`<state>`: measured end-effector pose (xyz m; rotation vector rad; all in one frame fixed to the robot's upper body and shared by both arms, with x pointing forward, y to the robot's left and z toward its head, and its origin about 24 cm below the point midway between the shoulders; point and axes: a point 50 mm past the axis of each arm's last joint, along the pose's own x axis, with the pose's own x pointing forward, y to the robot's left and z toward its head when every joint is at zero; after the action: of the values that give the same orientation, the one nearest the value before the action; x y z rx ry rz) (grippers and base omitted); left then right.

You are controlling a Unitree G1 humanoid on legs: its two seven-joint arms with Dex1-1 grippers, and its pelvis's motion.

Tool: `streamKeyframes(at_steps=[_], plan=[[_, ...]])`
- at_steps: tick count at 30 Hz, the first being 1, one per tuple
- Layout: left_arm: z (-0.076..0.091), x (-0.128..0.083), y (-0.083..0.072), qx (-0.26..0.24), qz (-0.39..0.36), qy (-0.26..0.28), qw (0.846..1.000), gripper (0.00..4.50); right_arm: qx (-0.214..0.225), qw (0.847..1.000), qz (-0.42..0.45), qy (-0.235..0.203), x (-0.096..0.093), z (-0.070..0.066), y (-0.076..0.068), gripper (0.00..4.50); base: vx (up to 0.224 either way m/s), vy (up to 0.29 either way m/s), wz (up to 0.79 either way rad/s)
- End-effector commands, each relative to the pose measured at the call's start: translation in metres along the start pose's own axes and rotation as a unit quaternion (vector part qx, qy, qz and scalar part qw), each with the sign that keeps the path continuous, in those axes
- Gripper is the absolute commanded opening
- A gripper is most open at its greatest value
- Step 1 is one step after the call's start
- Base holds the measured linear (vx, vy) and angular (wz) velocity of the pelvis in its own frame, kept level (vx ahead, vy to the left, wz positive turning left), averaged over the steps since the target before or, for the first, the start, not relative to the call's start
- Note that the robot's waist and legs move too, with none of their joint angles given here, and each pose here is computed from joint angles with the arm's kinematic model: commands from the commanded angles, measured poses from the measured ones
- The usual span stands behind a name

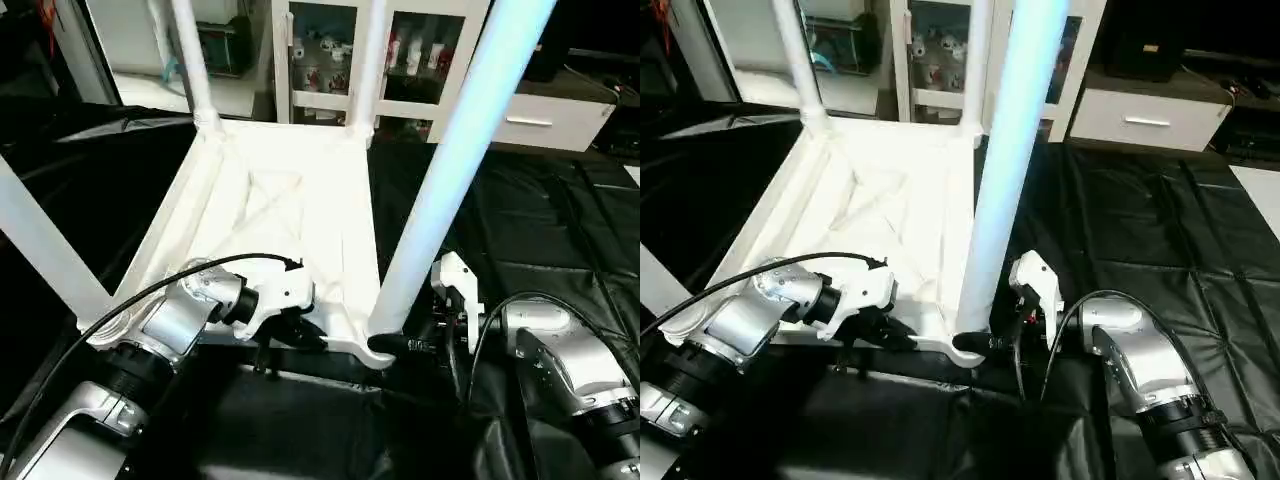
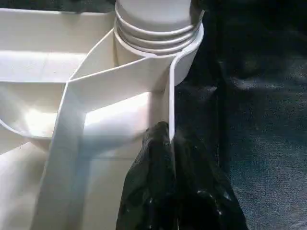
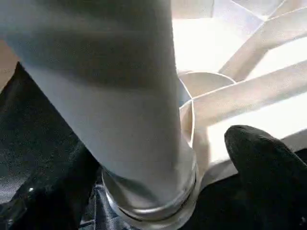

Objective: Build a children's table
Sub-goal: Rotate leg to tighten

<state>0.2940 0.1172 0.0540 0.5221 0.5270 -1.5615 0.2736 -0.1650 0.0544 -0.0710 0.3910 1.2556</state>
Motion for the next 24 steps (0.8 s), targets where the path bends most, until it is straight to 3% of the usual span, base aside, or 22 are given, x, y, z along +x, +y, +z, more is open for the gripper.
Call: streamKeyframes(at_steps=[1, 15, 24], plan=[[-0.014, 0.014, -0.013, -0.021, -0.052, 0.033, 0.998, 0.0, -0.007, 1.0, 0.012, -0.002, -0.001, 0.004, 0.001, 4.02, 0.0, 0.0, 0.0], [-0.015, 0.015, -0.014, -0.021, -0.046, 0.042, 0.998, 0.0, -0.003, 0.998, 0.057, 0.025, 0.003, -0.002, 0.007, 2.79, 0.0, 0.0, 0.0], [-0.015, 0.017, -0.014, -0.024, -0.044, 0.039, 0.998, 0.0, -0.007, 0.999, 0.035, 0.032, 0.006, -0.006, 0.003, 2.33, 0.0, 0.0, 0.0]])
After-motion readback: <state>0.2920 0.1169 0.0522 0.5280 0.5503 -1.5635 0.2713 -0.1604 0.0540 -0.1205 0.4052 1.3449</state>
